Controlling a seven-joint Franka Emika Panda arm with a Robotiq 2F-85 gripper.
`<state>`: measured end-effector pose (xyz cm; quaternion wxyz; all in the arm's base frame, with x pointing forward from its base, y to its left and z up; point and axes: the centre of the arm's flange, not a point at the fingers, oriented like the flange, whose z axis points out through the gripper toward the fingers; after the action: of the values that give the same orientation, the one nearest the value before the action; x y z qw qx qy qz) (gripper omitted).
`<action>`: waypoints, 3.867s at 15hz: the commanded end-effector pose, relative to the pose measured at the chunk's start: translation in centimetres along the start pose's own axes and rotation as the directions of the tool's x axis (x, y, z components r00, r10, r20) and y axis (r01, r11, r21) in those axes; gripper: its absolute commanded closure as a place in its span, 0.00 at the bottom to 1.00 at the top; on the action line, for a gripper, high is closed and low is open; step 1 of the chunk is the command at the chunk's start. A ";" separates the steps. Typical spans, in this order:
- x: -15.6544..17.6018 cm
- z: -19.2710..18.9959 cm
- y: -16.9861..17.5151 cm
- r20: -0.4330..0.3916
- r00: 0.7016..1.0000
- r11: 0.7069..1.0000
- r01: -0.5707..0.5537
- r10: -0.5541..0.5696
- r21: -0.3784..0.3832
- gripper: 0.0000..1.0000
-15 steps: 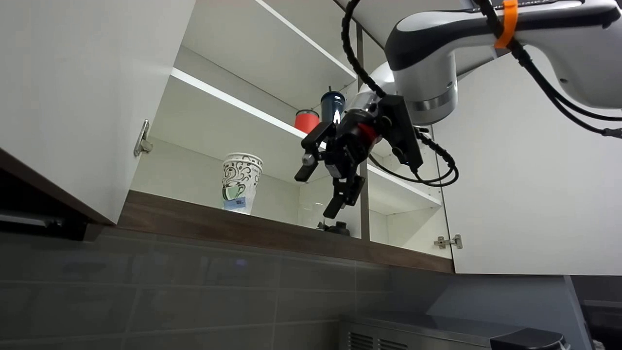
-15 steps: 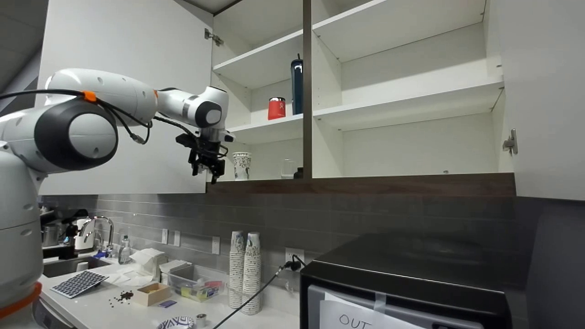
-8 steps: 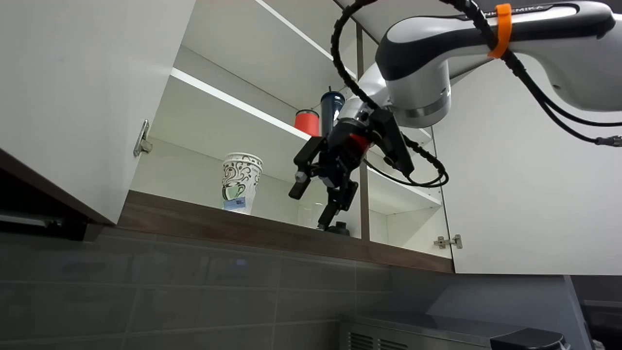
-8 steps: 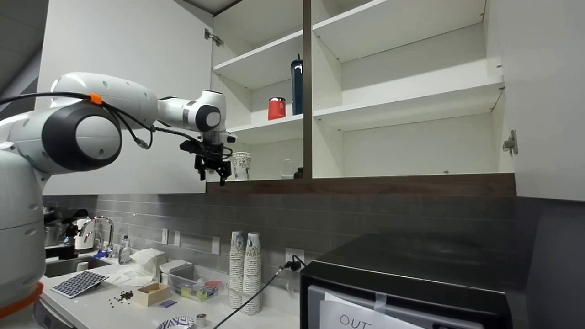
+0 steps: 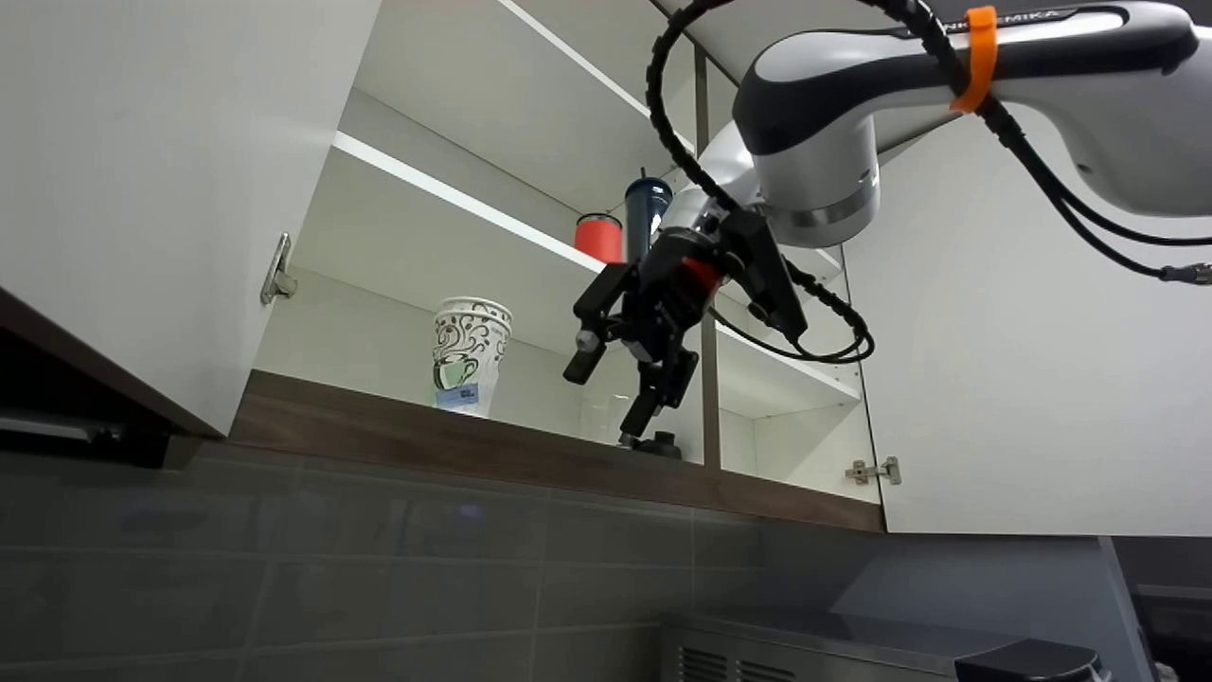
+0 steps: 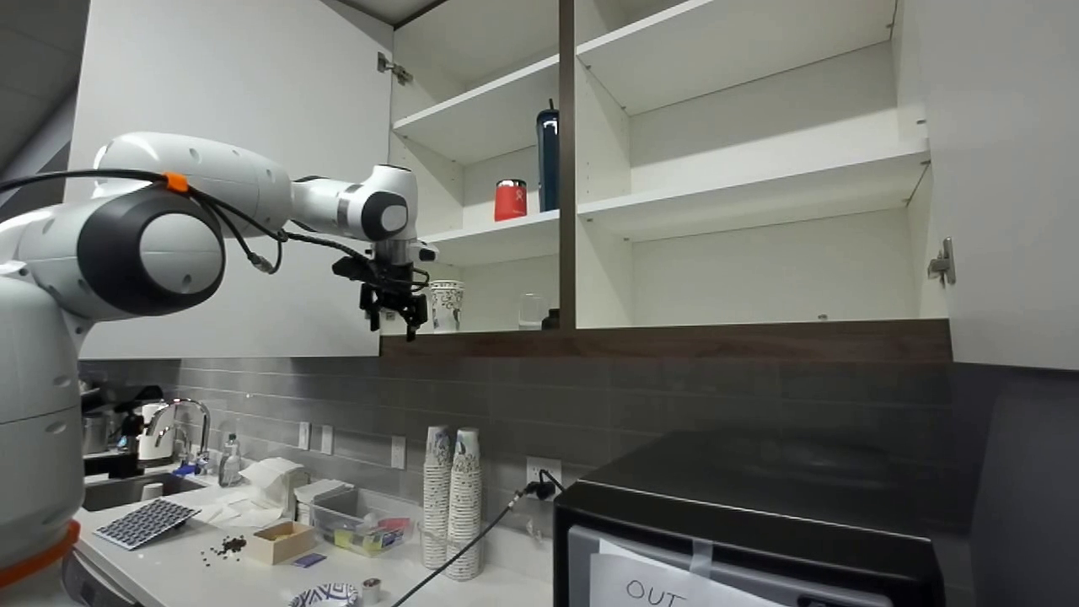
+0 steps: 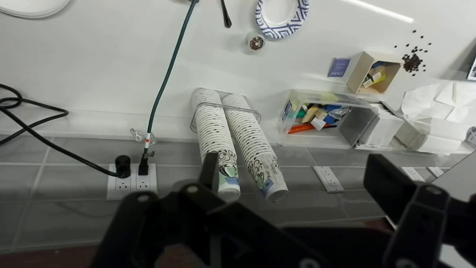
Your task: Take the cup out of the other cup
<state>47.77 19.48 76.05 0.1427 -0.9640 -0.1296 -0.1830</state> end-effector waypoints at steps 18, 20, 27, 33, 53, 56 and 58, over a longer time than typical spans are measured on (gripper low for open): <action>8.3 -5.8 -6.8 -0.433 0.772 0.872 -0.484 0.465 0.073 0.00; 9.3 -5.5 -6.7 -0.467 0.761 0.877 -0.476 0.450 0.069 0.00; 11.9 -5.9 -5.8 -0.526 0.731 0.878 -0.474 0.435 0.067 0.00; 13.3 -6.8 -5.3 -0.505 0.734 0.867 -0.495 0.455 0.062 0.09; 14.7 -6.4 -4.7 -0.481 0.698 0.815 -0.576 0.530 0.062 0.84; 14.9 -6.3 -4.5 -0.483 0.692 0.809 -0.584 0.537 0.064 1.00; 14.8 -6.5 -4.4 -0.487 0.683 0.804 -0.591 0.544 0.068 1.00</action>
<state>56.39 23.44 86.54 0.1796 -0.8873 0.2073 -0.3708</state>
